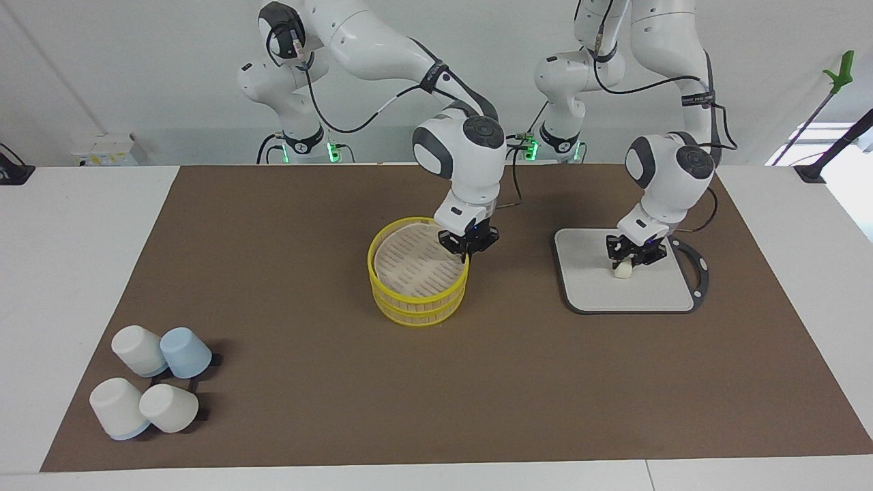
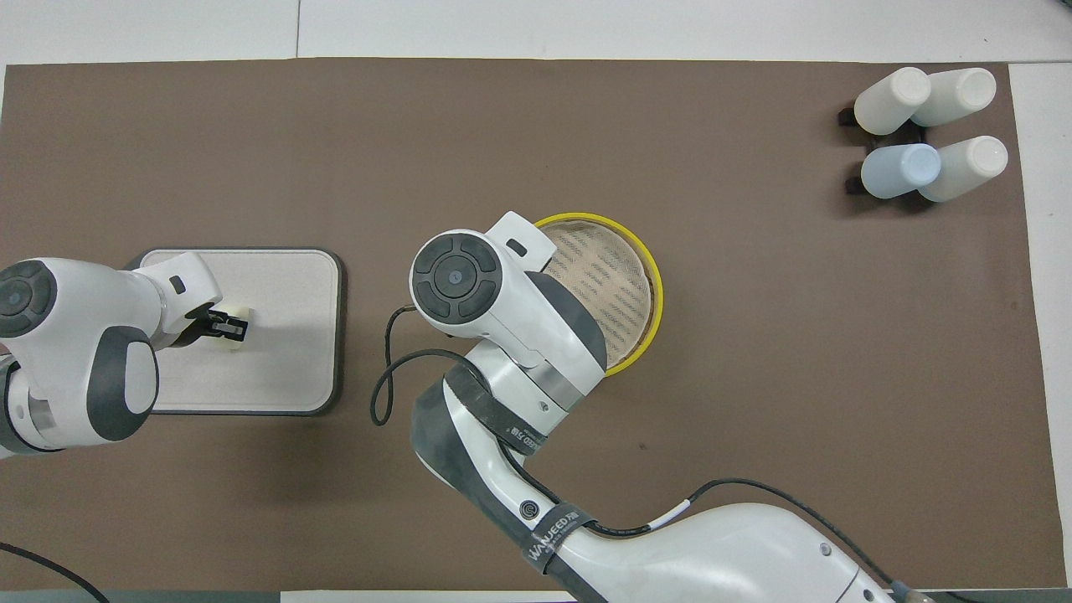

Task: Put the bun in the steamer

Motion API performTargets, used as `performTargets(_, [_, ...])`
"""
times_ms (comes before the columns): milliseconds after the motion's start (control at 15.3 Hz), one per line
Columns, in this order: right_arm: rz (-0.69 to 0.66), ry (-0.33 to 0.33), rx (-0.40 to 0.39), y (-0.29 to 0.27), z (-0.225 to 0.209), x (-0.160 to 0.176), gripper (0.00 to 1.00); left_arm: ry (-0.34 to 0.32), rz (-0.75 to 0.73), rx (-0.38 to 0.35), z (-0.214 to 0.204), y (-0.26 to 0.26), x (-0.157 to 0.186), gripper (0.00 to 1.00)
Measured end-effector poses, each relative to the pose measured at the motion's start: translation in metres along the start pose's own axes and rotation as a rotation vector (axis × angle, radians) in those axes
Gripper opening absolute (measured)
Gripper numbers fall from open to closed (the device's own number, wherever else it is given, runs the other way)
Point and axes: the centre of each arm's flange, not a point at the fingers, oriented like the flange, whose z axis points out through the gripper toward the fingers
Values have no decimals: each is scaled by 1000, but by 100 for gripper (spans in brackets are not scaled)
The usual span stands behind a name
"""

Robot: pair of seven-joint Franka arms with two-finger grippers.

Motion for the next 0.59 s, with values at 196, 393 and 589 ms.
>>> performTargets(196, [9,-5,-7,4,-15,5,8,-6,-2,-2,-2,-2,1,30])
performTargets(393, [6,-11,-16,17,-44,13,8,-37,-24,-15,-26,-6,15,30])
performTargets(589, [-29,-16,-25,53,-78,28,8,-62,-101,-24,-68,8,39,29])
